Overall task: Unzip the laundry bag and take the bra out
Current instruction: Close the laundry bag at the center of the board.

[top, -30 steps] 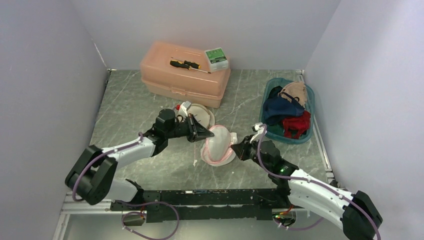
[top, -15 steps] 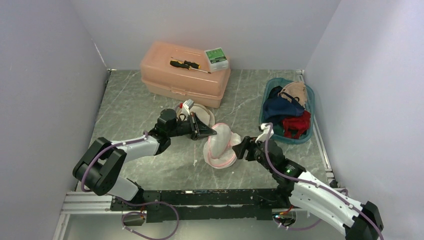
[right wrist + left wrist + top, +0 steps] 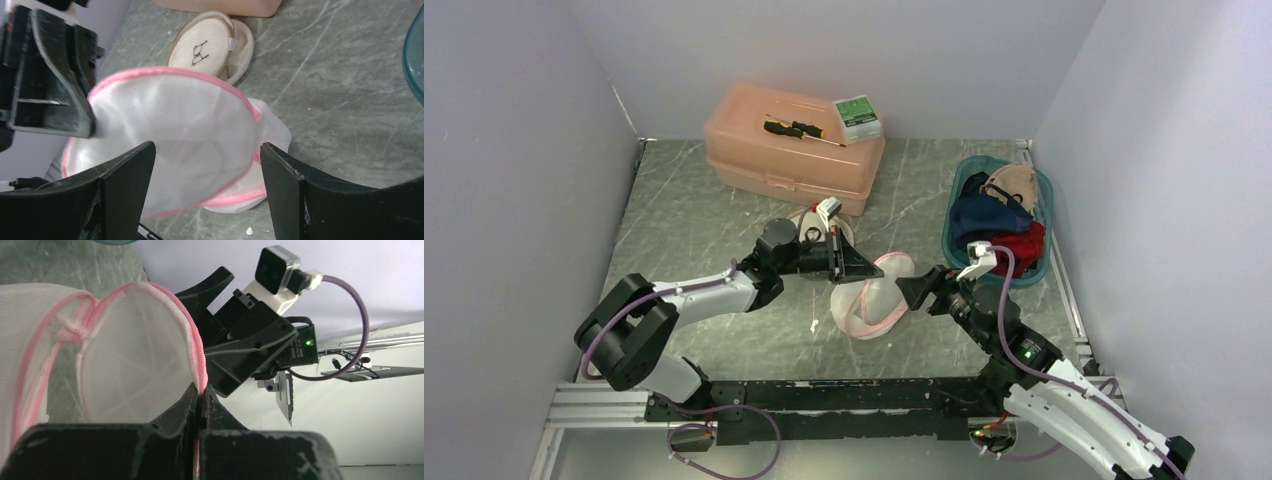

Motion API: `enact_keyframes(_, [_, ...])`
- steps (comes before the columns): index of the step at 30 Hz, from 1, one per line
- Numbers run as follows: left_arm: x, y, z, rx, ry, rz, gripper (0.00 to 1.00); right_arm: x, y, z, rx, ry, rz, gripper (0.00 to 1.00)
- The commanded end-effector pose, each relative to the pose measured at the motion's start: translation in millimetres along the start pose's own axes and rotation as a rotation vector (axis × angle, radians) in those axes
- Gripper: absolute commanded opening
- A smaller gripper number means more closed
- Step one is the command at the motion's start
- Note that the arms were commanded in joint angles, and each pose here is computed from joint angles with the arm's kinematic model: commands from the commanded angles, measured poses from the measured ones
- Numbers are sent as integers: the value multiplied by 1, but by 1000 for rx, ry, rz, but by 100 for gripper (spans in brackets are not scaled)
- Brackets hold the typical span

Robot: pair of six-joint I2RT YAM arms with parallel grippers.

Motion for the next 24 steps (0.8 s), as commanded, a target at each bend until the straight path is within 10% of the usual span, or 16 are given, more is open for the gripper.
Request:
enact_keyframes(1, [-10,-2,1,-13,-22,-4,3,6,11,6,-6,14,-31,81])
enact_keyframes(24, [-8,-10,81,-2,391,-17,3,5,-16,-13,-16,2,-4,79])
Point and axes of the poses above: each gripper's point midway between its finger pads, its own x axis back along the fingers, its own z axis along the line the jaws close on, y = z × x, the point moved 9 cm from there along x, back along the fingers, and after that the axes turned 1 degree about x, right-handed, at the moved point
